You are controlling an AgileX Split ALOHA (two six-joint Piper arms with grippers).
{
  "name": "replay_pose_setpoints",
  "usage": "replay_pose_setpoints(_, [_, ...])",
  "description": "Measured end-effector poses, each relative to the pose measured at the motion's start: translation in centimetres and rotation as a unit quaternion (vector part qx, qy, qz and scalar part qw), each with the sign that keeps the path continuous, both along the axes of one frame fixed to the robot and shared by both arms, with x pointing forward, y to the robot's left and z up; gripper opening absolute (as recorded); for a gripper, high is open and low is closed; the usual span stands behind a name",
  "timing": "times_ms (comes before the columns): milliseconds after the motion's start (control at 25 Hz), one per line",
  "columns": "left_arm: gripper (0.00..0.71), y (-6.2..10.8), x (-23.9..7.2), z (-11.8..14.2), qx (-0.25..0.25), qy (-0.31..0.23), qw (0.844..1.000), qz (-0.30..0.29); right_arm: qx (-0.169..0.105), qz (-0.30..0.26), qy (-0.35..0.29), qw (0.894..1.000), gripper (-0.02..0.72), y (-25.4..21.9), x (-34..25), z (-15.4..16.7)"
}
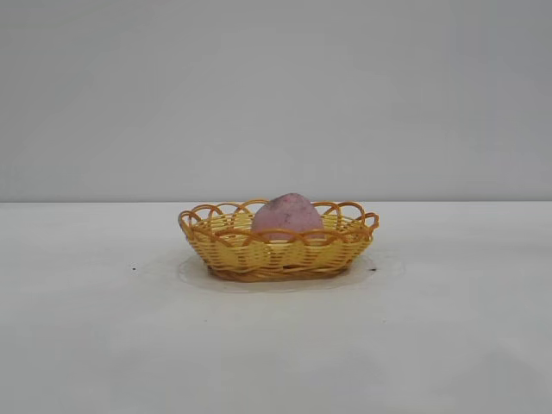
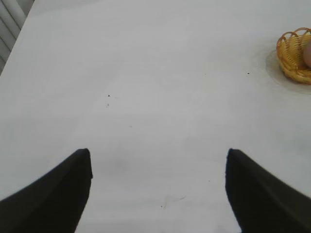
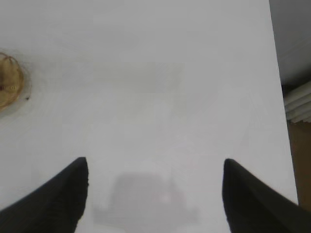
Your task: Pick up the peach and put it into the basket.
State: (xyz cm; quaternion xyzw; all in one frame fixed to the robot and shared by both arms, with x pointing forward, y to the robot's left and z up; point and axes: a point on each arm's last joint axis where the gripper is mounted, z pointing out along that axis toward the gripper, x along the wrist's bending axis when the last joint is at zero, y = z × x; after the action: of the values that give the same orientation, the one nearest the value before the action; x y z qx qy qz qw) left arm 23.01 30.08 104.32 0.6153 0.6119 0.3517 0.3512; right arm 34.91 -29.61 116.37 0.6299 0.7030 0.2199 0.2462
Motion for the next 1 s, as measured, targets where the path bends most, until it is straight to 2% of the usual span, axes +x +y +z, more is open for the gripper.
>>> replay_pose_setpoints(320, [0.545, 0.0, 0.0, 0.0, 0.0, 0.0, 1.0, 0.0, 0.019, -0.007, -0.059, 0.998, 0.535, -0.3, -8.5, -5.4])
replay_pose_setpoints(640, [0.545, 0.0, 0.0, 0.0, 0.0, 0.0, 1.0, 0.0, 0.031, -0.019, -0.077, 0.996, 0.535, -0.4, -11.4, -11.2])
replay_pose_setpoints(1000, [0.545, 0.0, 0.0, 0.0, 0.0, 0.0, 1.0, 0.0, 0.03, -0.012, -0.148, 0.988, 0.535, -0.5, -12.9, -11.7])
